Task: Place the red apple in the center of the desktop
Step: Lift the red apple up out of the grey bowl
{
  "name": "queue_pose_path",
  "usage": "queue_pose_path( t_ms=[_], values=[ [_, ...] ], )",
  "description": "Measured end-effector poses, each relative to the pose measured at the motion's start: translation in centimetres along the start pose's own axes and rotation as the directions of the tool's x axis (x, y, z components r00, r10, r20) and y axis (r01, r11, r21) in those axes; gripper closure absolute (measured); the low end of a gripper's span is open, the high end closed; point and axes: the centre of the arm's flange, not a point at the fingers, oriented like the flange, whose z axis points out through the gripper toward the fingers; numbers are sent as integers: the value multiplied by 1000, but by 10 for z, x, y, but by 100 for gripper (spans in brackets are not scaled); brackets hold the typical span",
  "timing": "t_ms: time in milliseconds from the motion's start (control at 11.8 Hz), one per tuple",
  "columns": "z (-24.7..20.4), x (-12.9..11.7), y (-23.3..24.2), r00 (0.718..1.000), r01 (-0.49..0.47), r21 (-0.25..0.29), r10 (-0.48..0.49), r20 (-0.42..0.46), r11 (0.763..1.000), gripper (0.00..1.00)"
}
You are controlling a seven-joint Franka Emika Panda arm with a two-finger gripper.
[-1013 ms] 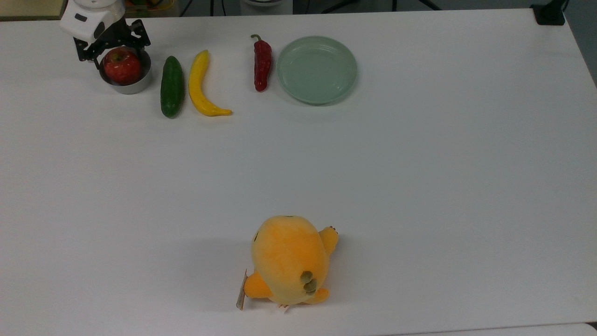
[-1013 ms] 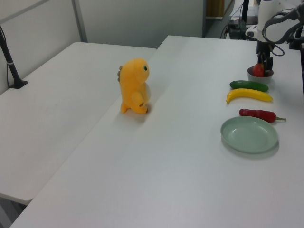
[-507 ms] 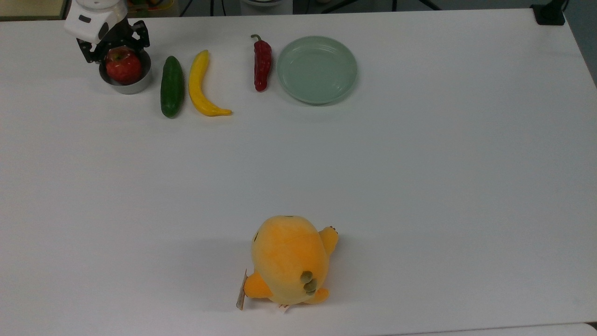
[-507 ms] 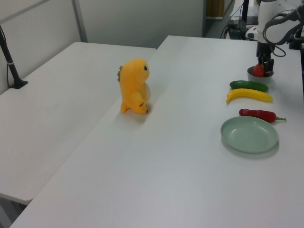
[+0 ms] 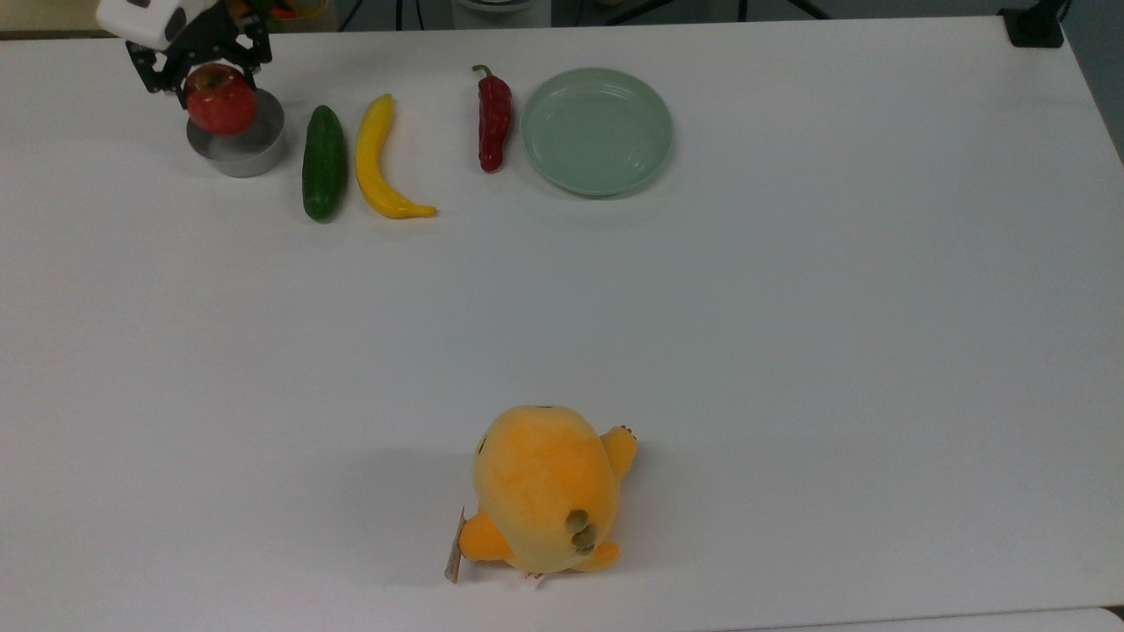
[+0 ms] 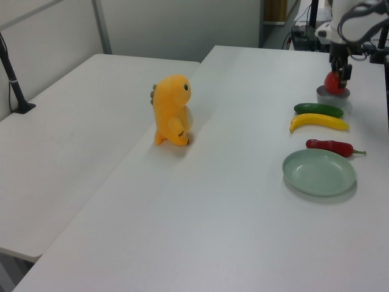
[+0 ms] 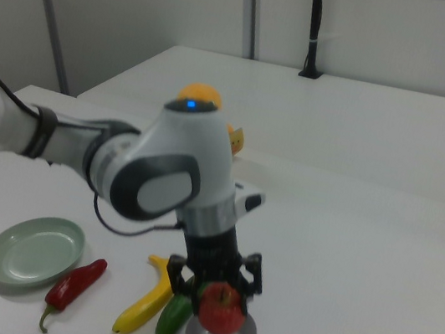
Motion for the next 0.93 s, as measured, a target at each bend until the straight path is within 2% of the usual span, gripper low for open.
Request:
queue_pose_path(
  t_ms=[169,253,507,676,929],
  values=[
    [-54,15,0,1000,-1,32,2,-24,999,22],
    [-94,33,-5,998,8,62,-4,-58,998,22],
    [-166,60,-22,995,46,113,-36,-91,993,22],
    [-195,87,-46,993,27,126,-13,-114,992,22],
    [-199,154,-103,990,-87,136,101,-96,987,22]
  ],
)
